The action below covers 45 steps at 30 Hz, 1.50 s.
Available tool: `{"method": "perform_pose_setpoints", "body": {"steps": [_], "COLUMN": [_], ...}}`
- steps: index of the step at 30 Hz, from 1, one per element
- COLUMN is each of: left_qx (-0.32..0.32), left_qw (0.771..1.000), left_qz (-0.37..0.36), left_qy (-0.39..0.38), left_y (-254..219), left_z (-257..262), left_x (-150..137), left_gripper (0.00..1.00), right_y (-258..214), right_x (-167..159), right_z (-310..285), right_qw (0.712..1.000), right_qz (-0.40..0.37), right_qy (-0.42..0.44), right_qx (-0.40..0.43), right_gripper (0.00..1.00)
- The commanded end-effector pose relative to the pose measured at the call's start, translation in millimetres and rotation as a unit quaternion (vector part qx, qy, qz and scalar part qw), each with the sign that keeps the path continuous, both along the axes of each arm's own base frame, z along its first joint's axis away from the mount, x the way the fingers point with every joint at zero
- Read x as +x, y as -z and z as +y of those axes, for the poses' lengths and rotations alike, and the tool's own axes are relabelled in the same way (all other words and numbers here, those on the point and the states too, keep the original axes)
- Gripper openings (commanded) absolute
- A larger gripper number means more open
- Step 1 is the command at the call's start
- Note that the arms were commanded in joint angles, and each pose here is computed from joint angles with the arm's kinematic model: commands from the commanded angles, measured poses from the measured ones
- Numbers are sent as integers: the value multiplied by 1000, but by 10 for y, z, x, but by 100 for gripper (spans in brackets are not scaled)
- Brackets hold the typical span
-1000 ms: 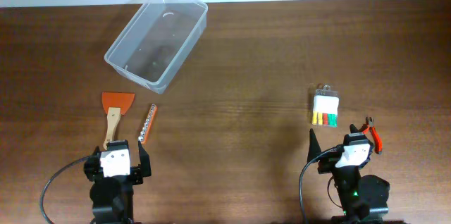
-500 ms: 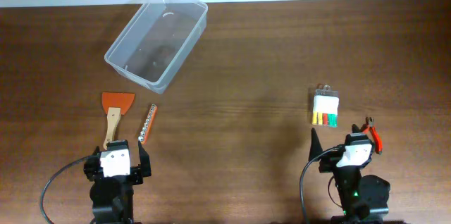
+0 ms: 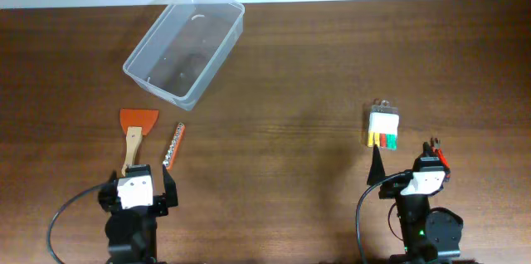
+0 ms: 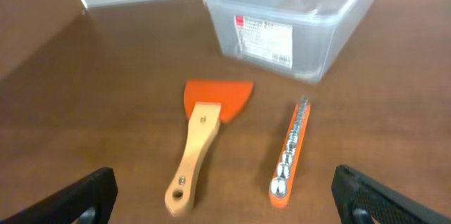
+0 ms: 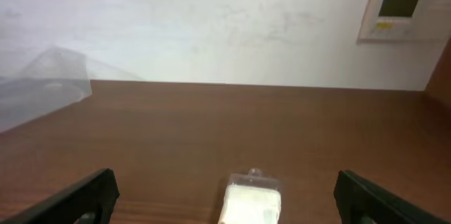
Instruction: Pack container
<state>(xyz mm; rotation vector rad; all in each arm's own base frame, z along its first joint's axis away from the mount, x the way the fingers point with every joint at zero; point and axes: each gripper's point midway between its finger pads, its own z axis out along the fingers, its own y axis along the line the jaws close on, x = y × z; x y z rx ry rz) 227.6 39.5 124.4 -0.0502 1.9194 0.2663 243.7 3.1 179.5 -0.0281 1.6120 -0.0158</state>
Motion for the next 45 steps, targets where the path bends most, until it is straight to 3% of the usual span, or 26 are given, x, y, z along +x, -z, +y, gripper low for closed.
{"method": "perform_pose_setpoints", "body": {"steps": [1,6,11,17,23,28,37,42,45], "left_qx": [4,7,7,63,59,51,11,-65,-138], "left_qw": [998,997,998,996,997,996,990,990,982], "left_qz": [-51,-70,-60,-47,-11,2,31,77,126], "left_qy": [23,16,9,43,54,69,135,98,27], "left_y": [-339,-809,-1356,-2242,-2755,-2738,-2482,-2209,-1856], "left_z": [-74,-39,14,11,31,0,-250,-230,-128], "left_x": [65,124,373,1086,1782,2187,2282,2231,2218], "left_gripper": [99,99,99,99,99,99,99,99,99], "right_y": [-220,-630,-1255,-2005,-2468,-2471,-2309,-2274,-2231], "right_x": [6,181,700,1606,2255,2527,2619,2599,2609], "right_z": [-46,-40,136,465,647,799,874,872,872], "right_qw": [1000,1000,998,985,969,962,956,954,953], "right_qz": [-14,-21,10,95,180,207,225,234,245], "right_qy": [12,11,-40,-135,-163,-178,-186,-185,-178], "right_qx": [4,0,-53,-42,-31,-30,-26,-21,2], "right_gripper": [99,99,99,99,98,99,99,99,98]}}
